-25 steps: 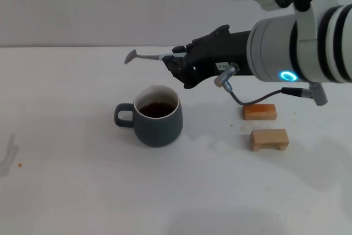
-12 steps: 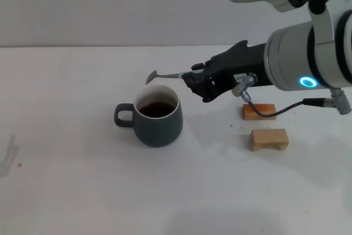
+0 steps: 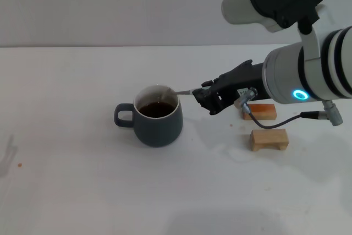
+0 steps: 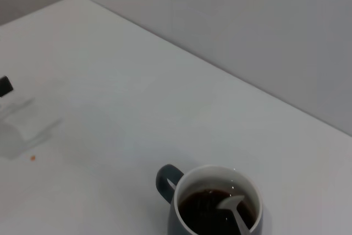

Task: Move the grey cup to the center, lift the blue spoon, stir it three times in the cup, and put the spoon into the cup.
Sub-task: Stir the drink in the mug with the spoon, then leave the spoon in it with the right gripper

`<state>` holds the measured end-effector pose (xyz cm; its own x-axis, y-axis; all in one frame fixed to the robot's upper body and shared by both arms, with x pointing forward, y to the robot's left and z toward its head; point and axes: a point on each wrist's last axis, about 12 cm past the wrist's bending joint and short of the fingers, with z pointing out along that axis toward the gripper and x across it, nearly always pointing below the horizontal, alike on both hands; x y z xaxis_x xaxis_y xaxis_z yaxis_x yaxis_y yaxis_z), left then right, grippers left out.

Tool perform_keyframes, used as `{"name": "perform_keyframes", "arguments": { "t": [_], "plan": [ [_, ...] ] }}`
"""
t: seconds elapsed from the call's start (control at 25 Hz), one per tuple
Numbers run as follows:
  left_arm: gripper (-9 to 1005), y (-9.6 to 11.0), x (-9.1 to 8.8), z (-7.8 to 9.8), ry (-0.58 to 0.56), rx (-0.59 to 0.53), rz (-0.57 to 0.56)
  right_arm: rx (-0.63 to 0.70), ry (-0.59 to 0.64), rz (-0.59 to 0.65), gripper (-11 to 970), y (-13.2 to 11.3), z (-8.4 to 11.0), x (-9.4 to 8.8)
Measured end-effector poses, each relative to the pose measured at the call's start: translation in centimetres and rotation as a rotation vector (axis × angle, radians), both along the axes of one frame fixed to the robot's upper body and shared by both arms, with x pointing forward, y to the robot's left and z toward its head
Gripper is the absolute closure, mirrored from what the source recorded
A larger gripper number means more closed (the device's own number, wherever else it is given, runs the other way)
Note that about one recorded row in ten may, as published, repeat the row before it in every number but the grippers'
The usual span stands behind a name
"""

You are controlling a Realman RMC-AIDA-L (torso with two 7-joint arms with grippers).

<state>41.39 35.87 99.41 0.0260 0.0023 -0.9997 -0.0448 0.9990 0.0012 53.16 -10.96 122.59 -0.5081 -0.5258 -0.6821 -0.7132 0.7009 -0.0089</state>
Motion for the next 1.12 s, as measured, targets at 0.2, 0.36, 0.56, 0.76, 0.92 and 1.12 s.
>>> {"name": "perform_keyframes", "arguments": {
  "t": [0.2, 0.36, 0.56, 0.76, 0.92, 1.12],
  "plan": [
    [140, 0.1, -0.1, 0.0, 0.002, 0.001, 0.002, 0.005, 0.008, 0.002, 799, 0.2, -0.6, 0.3],
    [140, 0.1, -0.1, 0.0, 0.001, 0.003, 0.002, 0.001, 0.017, 0.006, 799, 0.5, -1.4, 0.5],
    [140, 0.2, -0.2, 0.0, -0.003, 0.004, 0.002, -0.009, 0.027, 0.019, 798, 1.1, -2.3, 0.7],
    [140, 0.1, -0.2, 0.1, -0.005, 0.004, 0.001, -0.005, 0.022, 0.022, 798, 1.5, -2.9, 1.1],
    [140, 0.1, -0.1, 0.1, -0.009, 0.001, 0.0, -0.021, 0.025, 0.042, 798, 2.3, -3.6, 1.5],
    [140, 0.1, -0.1, 0.1, -0.009, 0.002, 0.001, -0.02, 0.044, 0.052, 798, 2.8, -4.1, 1.7]
  ]
}}
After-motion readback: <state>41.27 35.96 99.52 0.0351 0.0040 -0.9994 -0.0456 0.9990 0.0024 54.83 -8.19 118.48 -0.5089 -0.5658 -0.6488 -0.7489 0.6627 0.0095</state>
